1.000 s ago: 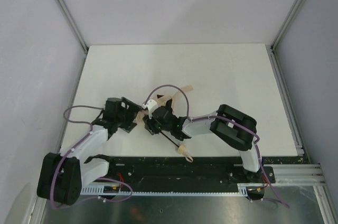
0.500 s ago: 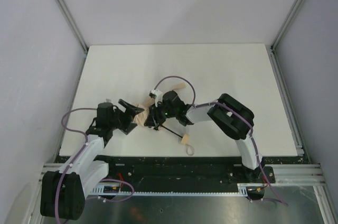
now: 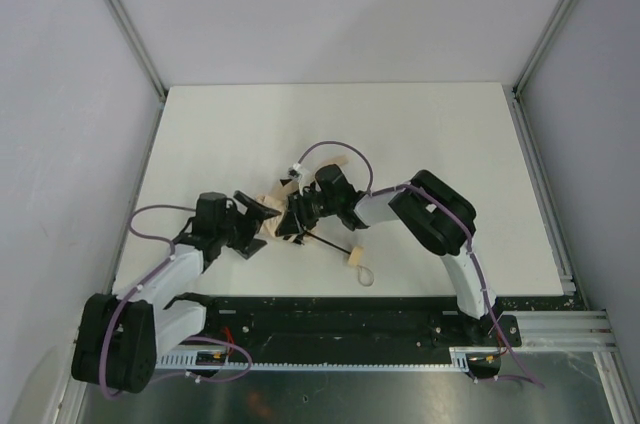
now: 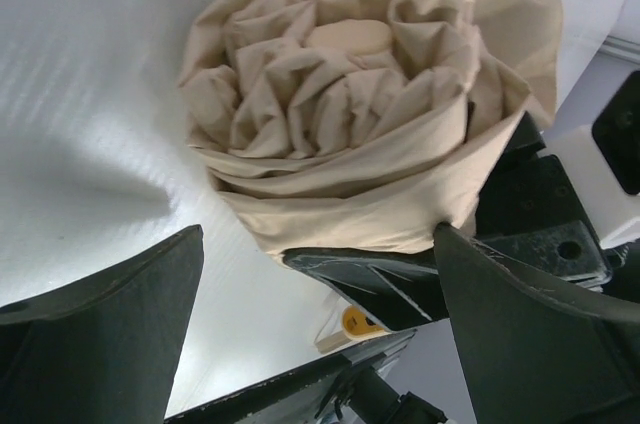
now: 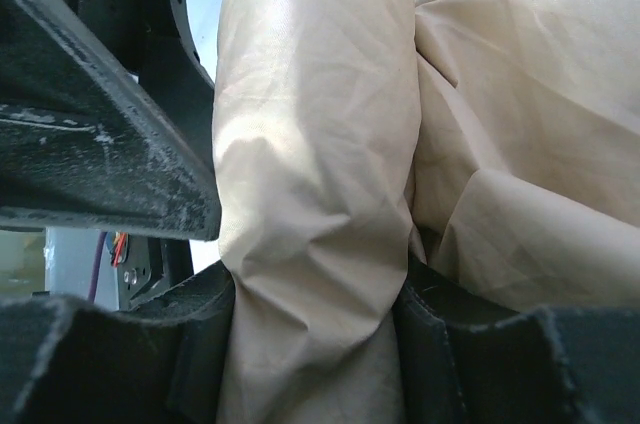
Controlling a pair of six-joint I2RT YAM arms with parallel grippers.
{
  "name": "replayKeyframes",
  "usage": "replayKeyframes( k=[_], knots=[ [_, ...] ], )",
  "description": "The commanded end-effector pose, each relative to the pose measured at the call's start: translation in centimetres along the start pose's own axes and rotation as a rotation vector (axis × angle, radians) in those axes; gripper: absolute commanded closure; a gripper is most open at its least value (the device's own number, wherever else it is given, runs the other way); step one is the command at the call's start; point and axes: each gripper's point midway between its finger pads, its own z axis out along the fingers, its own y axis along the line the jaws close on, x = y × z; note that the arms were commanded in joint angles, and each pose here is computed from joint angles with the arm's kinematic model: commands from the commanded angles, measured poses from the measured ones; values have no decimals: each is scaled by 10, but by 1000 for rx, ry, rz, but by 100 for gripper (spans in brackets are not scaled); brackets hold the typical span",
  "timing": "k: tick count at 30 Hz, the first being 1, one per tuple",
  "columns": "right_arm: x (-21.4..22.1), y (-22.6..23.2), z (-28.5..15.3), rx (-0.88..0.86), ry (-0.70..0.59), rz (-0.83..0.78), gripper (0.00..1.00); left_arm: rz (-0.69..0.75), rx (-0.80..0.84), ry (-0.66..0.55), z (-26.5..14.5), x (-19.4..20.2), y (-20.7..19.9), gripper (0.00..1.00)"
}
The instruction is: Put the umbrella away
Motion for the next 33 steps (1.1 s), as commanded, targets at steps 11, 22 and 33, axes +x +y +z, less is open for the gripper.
replayKeyframes(
  k=[11, 22, 33],
  knots=[
    [112, -53, -16, 189, 286, 312, 100, -152, 67, -179, -3, -25, -34, 0],
    [106, -46, -15, 164, 293, 282, 100, -61, -127, -238, 23, -38, -8, 1],
    [103, -23, -14, 23, 315, 288, 100, 45, -348, -219, 49, -28, 52, 22]
  ],
)
